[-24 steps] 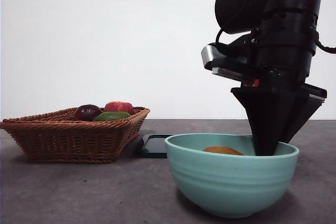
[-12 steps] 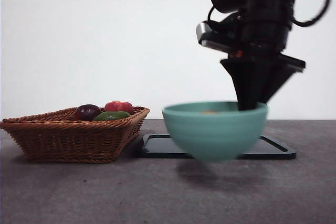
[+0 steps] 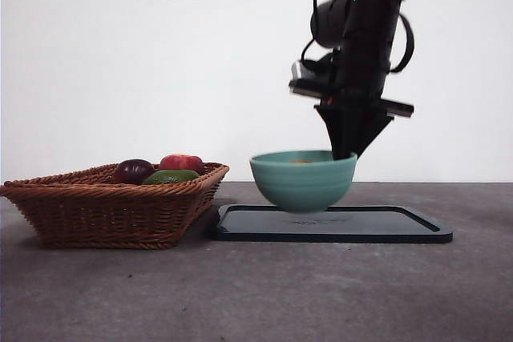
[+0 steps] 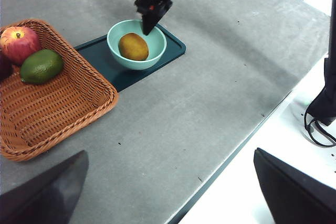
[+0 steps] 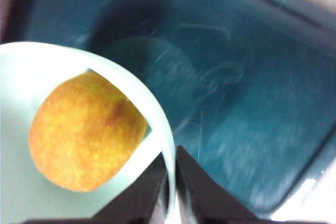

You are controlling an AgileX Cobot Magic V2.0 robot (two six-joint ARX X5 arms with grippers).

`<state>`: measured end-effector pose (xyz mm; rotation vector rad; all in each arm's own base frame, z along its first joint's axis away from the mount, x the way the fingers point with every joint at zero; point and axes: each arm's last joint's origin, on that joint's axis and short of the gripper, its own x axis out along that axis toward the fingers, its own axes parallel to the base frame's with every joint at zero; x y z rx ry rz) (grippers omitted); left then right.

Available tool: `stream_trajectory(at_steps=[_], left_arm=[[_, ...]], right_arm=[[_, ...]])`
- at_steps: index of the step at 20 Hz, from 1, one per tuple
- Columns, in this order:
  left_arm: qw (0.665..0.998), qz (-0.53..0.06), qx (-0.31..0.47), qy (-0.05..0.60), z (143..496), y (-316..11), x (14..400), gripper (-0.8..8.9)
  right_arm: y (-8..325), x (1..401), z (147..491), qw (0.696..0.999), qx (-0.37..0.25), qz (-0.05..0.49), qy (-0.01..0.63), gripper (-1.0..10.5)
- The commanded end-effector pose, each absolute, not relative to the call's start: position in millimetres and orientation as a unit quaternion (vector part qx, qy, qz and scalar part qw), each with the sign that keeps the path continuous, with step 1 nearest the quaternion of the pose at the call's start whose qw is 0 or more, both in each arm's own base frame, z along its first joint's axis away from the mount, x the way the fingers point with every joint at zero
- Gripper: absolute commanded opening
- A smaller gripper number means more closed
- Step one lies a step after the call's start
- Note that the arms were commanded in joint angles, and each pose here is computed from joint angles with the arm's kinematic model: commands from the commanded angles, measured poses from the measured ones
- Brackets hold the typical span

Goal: Pick up the wifruite, put it on the bowl, pick up the plate, put it on desk

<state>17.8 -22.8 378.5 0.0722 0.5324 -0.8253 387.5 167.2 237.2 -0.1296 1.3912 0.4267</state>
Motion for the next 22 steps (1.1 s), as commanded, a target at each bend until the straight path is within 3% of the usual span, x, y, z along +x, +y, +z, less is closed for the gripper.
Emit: stream_trajectory(at_steps=[1,11,13,15,17,19,22], left_arm=[[0.882,-0.401,0.029,0.246,382.8,-22.2,17.3,5.0],[0.883,-0.403,0.023,0.238,384.7,-23.1,17.7,5.0],[0.883,-0.403,0.023,0.238,384.7,-23.1,17.7,5.0],[0.883,-0.403,0.023,0.238,384.7,-23.0,17.7,5.0],[0.883,-0.403,0.023,0.238,384.7,-23.0,17.7,5.0],[0.883,-0.403,0.023,0.238,384.7,-23.0,17.7,5.0],[0.883,-0.403,0.023,0.237,384.8,-23.1,17.8,5.0]], right_arm=[[168.4,397.8,227.1,0.744,-0.061,0.198,0.635,0.1],[169.9,405.2,212.7,0.748,-0.073,0.184,0.634,0.3],[169.5,405.2,212.6,0.749,-0.078,0.178,0.634,2.3],[169.0,405.2,214.2,0.751,-0.082,0.173,0.632,3.1],[163.7,400.5,233.9,0.767,-0.113,0.135,0.618,4.3],[157.1,384.6,272.5,0.789,-0.115,0.13,0.59,5.9],[140.2,341.7,340.6,0.817,-0.098,0.147,0.549,6.1]])
